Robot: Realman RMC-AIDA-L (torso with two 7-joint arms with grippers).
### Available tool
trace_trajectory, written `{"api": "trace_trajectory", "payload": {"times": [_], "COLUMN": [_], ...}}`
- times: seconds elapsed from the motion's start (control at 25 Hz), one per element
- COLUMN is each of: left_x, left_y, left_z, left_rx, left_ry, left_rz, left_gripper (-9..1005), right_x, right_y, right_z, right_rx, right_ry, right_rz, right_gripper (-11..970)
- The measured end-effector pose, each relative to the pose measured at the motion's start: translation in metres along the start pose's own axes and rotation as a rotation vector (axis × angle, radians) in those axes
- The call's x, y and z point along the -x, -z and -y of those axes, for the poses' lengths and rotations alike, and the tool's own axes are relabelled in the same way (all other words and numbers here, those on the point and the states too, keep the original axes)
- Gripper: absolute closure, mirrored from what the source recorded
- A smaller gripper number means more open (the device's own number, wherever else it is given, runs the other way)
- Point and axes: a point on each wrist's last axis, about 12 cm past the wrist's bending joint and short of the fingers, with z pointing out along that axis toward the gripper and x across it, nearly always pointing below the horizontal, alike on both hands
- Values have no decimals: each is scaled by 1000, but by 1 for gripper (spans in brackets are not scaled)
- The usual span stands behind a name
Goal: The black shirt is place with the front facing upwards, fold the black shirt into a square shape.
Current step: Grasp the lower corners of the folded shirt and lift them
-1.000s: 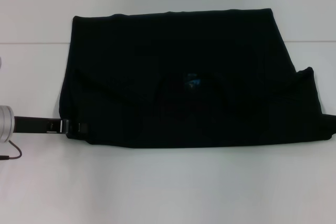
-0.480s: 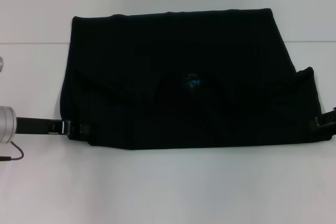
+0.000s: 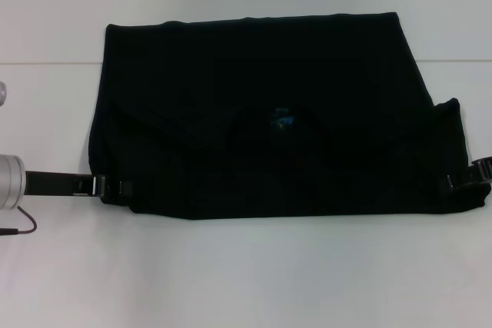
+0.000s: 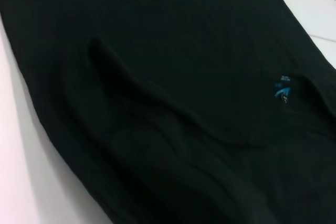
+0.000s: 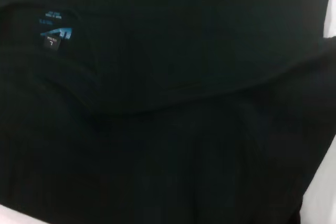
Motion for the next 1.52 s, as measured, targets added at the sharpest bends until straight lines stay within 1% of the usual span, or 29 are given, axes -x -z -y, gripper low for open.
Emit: {"api": "trace_trajectory", "payload": {"times": [0.52,0.64,0.84,1.08,1.28,1.52], "left_x": [4,5,5,5,5,4], "left_y": [-1,-1,-2,-2,-2,-3], "left_z": [3,3,4,4,4,5], "left_rx": [-8,-11,-14,-15,-17,-19], "left_ry": [-9,-11,-10,-9,-7,-4], "left_rz": [4,3,3,4,4,6], "left_gripper": [933,933,934,934,934,934], "right_x": [4,4,5,9,10,9], "right_y": [4,-1,-8,-5,-7,-9], "right_z": [5,2,-3,-3,-6,-8], "right_rx": [-29,-40,-53,-58,-68,-76], "right_ry": [4,26,53,60,92,107], "right_rz": [9,-8,-26,-18,-37,-56], "right_gripper": [145,295,290,287,294,519]}}
